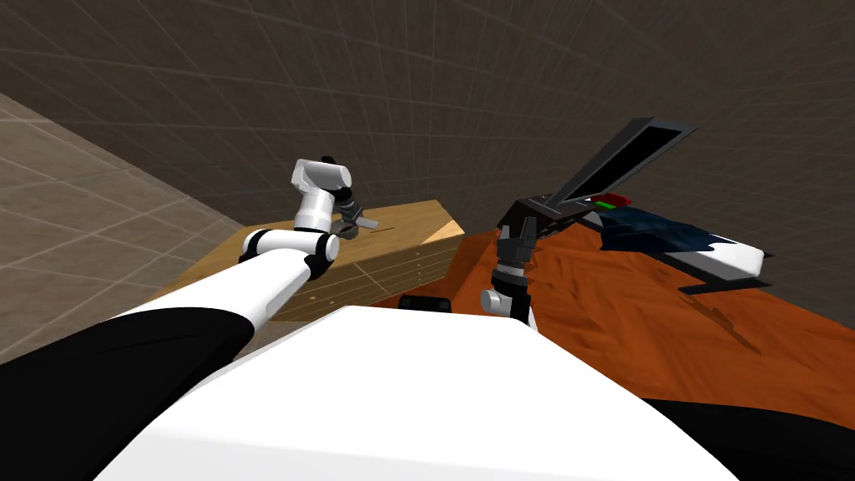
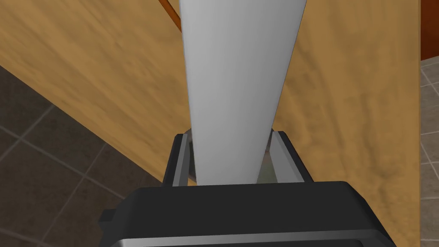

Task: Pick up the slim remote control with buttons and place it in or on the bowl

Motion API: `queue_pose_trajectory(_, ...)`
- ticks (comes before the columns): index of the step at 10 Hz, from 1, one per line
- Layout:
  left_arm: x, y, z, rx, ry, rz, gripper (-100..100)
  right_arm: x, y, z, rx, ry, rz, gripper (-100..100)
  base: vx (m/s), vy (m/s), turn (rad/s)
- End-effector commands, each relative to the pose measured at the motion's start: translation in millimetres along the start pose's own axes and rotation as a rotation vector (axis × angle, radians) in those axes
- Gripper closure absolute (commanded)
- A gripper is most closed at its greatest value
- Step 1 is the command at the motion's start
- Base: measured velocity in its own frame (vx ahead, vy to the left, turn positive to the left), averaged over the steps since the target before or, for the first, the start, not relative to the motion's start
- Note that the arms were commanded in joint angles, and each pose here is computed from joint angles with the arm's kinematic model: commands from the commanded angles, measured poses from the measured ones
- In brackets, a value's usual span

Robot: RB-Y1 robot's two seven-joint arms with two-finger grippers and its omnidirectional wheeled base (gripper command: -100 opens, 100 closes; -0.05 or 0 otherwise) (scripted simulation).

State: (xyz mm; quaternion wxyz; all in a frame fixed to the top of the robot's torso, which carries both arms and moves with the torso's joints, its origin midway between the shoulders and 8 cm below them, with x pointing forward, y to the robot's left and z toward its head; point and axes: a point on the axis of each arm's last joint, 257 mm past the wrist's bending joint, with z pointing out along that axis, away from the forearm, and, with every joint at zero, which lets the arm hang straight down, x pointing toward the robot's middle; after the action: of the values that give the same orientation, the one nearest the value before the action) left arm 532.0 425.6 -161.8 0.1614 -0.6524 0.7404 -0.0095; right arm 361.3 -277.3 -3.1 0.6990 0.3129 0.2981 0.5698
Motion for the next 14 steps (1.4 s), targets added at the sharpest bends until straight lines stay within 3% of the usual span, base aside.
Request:
queue_pose_trajectory(1,-19.8,14,2.1,-0.023,0.003,-0.041,100,0,0,0.0,0.0,0.0,0.0,0,-0.024,0.079,-0.296)
queue_pose_trajectory(3,-34.4,25,3.2,-0.04,0.006,-0.074,100,0,0,0.0,0.0,0.0,0.0,0,-0.038,0.091,-0.211)
queue_pose_trajectory(5,-60.8,48,5.9,-0.075,0.018,-0.149,100,0,0,0.0,0.0,0.0,0.0,0,-0.009,0.066,-0.201)
queue_pose_trajectory(6,-63.7,48,4.8,-0.075,0.014,-0.152,100,0,0,0.0,0.0,0.0,0.0,0,-0.012,0.052,-0.115)
queue_pose_trajectory(8,-88.8,74,6.5,-0.11,0.03,-0.238,100,0,0,0.0,0.0,0.0,0.0,0,-0.009,0.049,-0.198)
queue_pose_trajectory(11,-103.7,88,5.4,-0.127,0.034,-0.287,100,0,0,-0.1,0.0,0.0,0.0,0,0.001,0.04,-0.105)
queue_pose_trajectory(12,-115.4,102,5.0,-0.143,0.042,-0.335,100,0,0,-0.1,0.0,0.0,0.0,0,0.0,0.04,-0.136)
queue_pose_trajectory(13,-115.4,102,5.0,-0.143,0.042,-0.335,100,0,0,-0.1,0.0,0.0,0.0,0,-0.001,0.032,-0.093)
queue_pose_trajectory(14,-126.3,115,4.2,-0.158,0.051,-0.383,100,0,0,-0.1,0.0,0.0,0.0,0,0.003,0.031,-0.155)
